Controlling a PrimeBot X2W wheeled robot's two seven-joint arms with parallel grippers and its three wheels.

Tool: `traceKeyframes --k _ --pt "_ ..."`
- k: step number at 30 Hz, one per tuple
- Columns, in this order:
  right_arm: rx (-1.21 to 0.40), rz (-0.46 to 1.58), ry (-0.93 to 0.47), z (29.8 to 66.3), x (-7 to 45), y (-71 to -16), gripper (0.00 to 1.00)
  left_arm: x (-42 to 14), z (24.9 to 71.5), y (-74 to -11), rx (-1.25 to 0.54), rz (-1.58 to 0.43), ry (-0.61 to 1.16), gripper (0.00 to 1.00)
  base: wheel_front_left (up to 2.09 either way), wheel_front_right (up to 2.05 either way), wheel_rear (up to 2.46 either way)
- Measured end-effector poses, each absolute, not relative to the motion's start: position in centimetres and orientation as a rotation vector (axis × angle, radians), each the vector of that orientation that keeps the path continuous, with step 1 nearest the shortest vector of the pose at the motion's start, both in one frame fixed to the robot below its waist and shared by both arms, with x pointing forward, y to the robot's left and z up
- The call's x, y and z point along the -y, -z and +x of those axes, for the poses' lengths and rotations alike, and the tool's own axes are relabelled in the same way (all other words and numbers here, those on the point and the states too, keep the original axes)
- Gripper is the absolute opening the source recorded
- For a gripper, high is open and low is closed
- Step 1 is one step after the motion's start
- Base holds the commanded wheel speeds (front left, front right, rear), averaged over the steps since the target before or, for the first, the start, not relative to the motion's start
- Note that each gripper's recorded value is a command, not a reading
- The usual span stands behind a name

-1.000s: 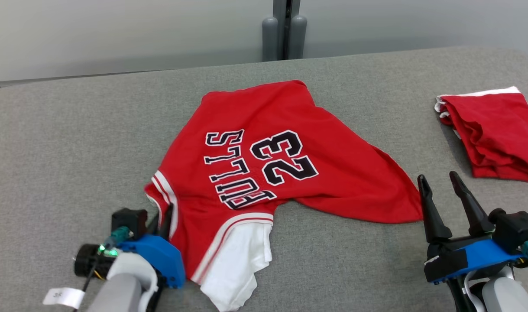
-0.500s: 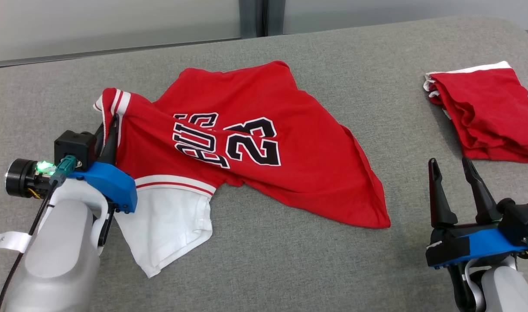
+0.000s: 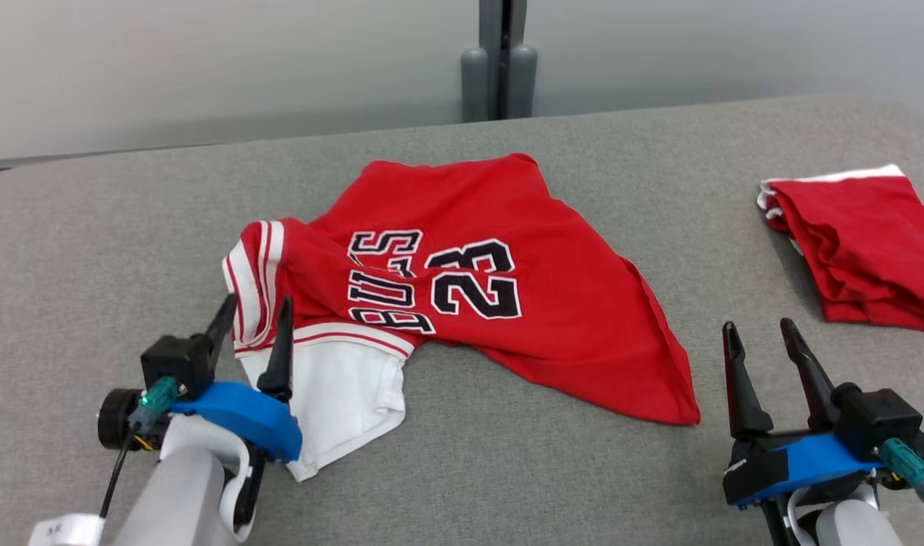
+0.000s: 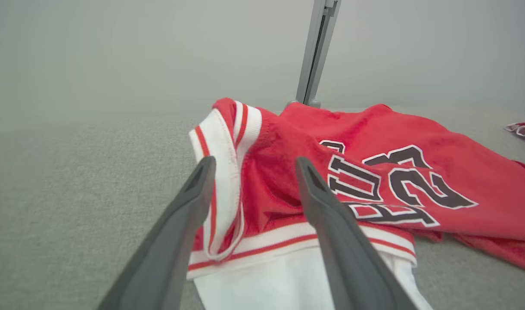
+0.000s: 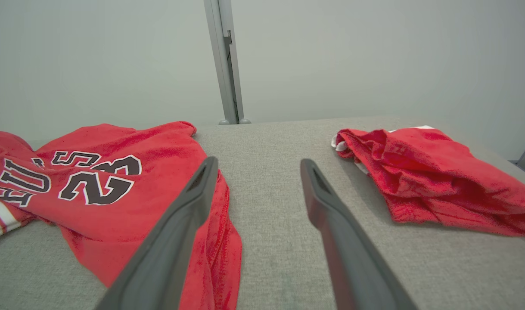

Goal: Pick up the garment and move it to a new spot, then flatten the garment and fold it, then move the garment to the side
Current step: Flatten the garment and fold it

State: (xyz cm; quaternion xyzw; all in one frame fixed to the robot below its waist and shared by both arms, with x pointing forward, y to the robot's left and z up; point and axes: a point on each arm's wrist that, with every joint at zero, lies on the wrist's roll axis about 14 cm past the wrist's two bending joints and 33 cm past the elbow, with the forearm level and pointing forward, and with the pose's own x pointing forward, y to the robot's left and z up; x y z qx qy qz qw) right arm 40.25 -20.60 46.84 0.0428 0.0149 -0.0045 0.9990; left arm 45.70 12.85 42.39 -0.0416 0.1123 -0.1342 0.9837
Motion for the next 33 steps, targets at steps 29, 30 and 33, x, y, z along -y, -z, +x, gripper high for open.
traceKeyframes --k 29,30,33 --pt "-0.018 0.153 -0.129 37.7 15.3 -47.7 1.00 -14.5 35.7 -43.5 -0.164 -0.271 0.116 1.00 0.00 0.00 0.00" --pt "-0.019 0.153 -0.130 37.7 15.2 -47.7 1.00 -14.5 35.7 -43.5 -0.164 -0.271 0.115 1.00 0.00 0.00 0.00" --pt "-0.021 0.154 -0.133 37.8 15.1 -47.7 1.00 -14.6 35.7 -43.5 -0.164 -0.270 0.111 1.00 0.00 0.00 0.00"
